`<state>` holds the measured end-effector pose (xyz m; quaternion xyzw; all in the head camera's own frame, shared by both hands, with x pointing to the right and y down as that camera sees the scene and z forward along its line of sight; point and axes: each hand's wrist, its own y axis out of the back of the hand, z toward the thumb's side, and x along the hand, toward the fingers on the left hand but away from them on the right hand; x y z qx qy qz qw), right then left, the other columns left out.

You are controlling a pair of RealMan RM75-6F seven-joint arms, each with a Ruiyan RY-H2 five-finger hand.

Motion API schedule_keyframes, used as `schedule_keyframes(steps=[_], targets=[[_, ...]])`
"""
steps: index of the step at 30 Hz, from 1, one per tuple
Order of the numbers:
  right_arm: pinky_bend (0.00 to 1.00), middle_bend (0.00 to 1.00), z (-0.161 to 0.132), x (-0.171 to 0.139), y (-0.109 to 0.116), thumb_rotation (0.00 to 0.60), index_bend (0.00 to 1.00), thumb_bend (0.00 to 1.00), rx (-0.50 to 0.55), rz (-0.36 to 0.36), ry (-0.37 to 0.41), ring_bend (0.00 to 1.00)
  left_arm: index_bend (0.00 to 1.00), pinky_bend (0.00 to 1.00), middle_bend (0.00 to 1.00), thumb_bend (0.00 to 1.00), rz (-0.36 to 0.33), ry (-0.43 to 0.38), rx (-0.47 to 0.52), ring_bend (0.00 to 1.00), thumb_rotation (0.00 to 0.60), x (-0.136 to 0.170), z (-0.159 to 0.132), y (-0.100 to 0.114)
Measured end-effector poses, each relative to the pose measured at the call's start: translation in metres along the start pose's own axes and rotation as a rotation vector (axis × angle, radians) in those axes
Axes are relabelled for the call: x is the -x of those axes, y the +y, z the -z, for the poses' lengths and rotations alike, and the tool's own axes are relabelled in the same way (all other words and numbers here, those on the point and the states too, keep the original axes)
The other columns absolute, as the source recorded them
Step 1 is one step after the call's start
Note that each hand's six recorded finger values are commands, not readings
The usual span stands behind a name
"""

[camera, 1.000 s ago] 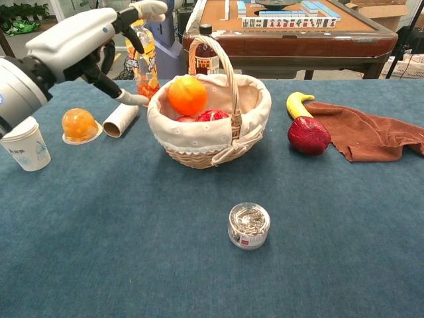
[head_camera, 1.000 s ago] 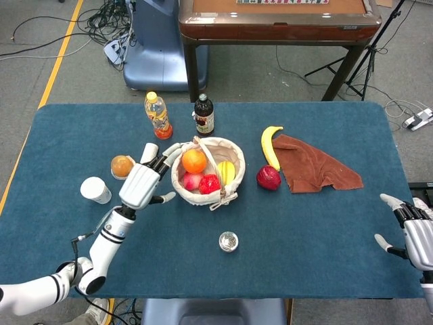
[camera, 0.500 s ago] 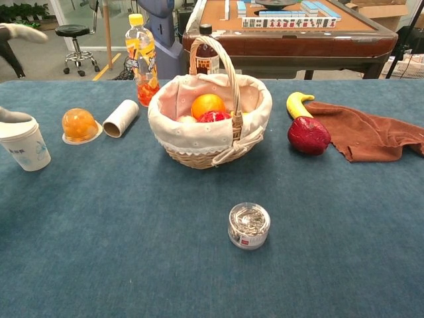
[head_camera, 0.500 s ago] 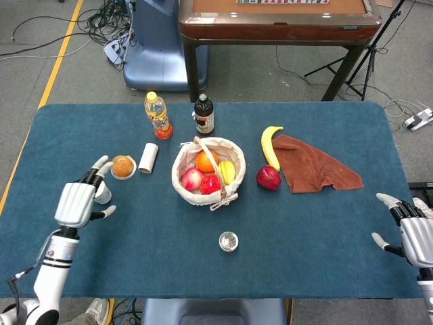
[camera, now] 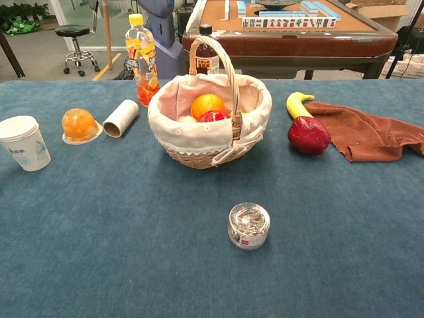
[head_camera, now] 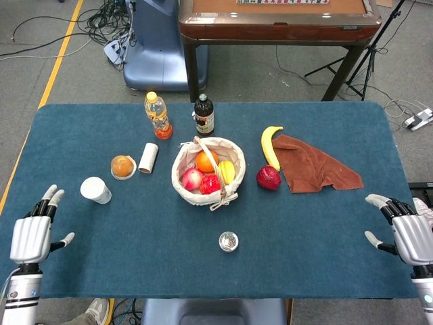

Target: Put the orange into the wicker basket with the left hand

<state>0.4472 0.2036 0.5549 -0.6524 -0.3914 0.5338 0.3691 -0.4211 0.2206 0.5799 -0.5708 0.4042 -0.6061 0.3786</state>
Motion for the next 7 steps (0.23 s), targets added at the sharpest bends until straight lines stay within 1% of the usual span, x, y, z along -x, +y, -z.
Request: schedule_keyframes(steps=[7], targets=[[0.32, 0.28, -0.003, 0.0, 0.0, 0.6, 0.28, 0.21, 0.001, 0.016, 0.02, 0.25, 0.15, 0.46, 0.07, 0.09, -0.017, -0.045, 0.014, 0.24, 0.6, 0.017, -0.009, 0.004]])
